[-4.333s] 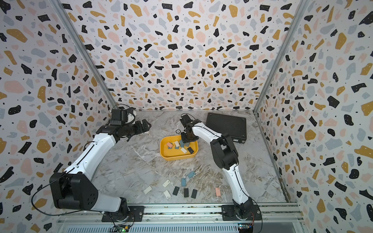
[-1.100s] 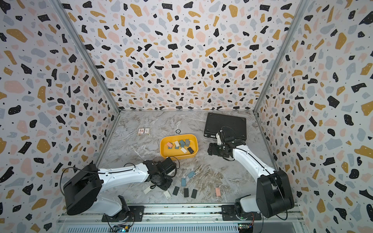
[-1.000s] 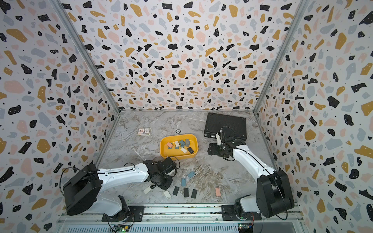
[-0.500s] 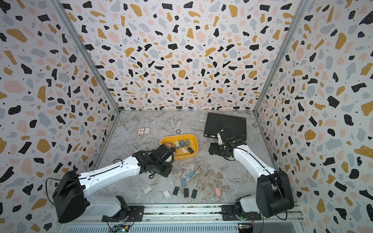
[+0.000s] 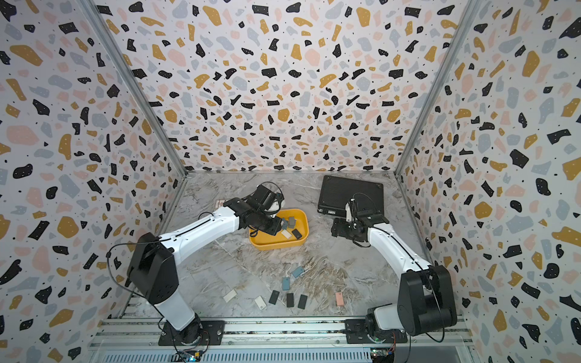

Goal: Put the eraser in the storage box
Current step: Place the eraser in the storage box.

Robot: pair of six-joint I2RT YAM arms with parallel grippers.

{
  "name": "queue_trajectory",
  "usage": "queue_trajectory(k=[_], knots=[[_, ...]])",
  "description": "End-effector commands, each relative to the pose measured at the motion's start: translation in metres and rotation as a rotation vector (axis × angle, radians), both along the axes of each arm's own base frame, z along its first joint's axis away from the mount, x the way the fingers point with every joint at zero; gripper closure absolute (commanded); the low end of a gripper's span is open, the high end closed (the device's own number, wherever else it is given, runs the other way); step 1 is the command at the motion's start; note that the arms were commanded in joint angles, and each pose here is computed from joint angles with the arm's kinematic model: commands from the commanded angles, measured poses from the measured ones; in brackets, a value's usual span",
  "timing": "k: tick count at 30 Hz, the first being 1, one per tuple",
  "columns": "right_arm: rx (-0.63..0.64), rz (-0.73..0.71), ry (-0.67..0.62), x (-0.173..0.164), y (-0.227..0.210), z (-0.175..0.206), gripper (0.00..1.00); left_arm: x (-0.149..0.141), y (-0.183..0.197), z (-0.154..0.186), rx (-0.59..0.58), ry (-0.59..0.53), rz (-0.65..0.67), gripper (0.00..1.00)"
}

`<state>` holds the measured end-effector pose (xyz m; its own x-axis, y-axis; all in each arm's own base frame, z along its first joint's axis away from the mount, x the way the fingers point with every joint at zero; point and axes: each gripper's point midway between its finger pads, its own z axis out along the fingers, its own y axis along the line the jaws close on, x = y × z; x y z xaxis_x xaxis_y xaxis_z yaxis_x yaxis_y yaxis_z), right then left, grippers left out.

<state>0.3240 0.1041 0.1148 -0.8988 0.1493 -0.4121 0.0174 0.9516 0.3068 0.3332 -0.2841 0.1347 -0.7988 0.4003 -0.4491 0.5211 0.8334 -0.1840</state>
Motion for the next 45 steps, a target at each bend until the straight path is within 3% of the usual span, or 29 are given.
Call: queue_trajectory(k=[1,17,30,45], knots=[[-0.022,-0.006,-0.014,0.008,-0.005,0.007,0.18,0.014,-0.022,0.003,-0.050,-0.005,-0.060,0.75],[-0.022,-0.022,0.050,0.008,-0.009,-0.014,0.18,0.039,-0.065,-0.043,-0.100,0.108,-0.105,0.74],[-0.008,-0.023,0.070,0.009,-0.006,-0.021,0.18,0.045,-0.062,-0.090,-0.018,0.151,-0.085,0.72],[-0.004,-0.020,0.070,0.008,-0.006,-0.021,0.18,0.046,-0.054,-0.106,0.061,0.144,-0.071,0.65]])
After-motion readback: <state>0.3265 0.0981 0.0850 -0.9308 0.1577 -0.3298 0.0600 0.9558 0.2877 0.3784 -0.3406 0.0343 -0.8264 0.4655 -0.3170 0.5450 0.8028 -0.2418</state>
